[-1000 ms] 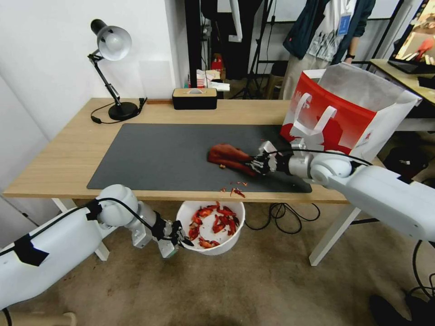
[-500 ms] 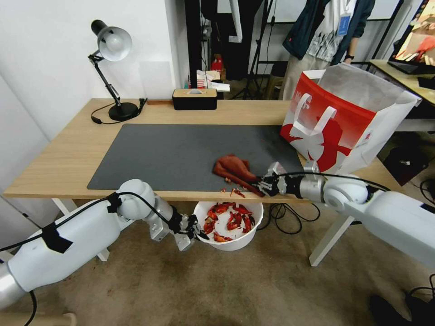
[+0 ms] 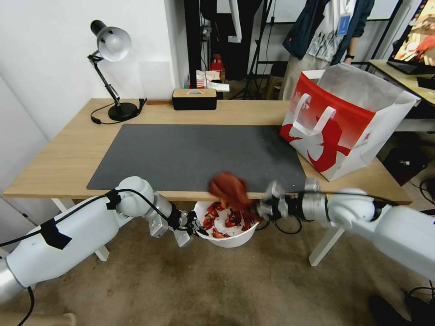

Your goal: Sweep shrimp from table into container with towel, then put container into takeout bag.

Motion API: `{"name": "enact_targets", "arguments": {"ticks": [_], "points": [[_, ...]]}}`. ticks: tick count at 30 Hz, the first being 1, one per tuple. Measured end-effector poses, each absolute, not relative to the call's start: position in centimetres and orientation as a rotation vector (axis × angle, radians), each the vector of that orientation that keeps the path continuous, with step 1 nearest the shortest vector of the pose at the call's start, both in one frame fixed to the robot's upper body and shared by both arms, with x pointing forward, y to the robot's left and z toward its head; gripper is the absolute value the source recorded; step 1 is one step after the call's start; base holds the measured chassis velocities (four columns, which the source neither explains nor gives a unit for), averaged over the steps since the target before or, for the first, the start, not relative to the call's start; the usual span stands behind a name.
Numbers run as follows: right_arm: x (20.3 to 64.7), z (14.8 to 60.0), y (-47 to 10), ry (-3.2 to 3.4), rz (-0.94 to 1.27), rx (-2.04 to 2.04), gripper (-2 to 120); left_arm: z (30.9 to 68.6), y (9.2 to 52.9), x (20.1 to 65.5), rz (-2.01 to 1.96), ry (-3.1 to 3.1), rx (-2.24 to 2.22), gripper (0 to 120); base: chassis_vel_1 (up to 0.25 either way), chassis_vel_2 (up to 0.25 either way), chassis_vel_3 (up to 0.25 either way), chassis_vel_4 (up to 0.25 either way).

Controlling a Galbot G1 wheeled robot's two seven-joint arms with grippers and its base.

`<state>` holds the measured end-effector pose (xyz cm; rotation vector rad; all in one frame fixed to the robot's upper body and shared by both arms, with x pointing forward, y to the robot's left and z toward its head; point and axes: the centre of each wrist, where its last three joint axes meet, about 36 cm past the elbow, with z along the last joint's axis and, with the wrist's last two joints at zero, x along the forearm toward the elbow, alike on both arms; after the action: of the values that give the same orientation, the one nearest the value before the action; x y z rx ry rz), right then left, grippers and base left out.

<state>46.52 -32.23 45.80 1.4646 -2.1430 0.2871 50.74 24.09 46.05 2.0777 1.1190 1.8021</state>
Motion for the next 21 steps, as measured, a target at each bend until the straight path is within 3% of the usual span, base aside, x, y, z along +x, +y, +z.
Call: {"name": "enact_targets", "arguments": {"ticks": [21], "points": [[45.3,51.1,-33.7,-2.442,0.163,1.492,5,46.8,26.0,49.0,1.832,1.143,2.069,0,0.000,0.000,0.000,0.000]]}}
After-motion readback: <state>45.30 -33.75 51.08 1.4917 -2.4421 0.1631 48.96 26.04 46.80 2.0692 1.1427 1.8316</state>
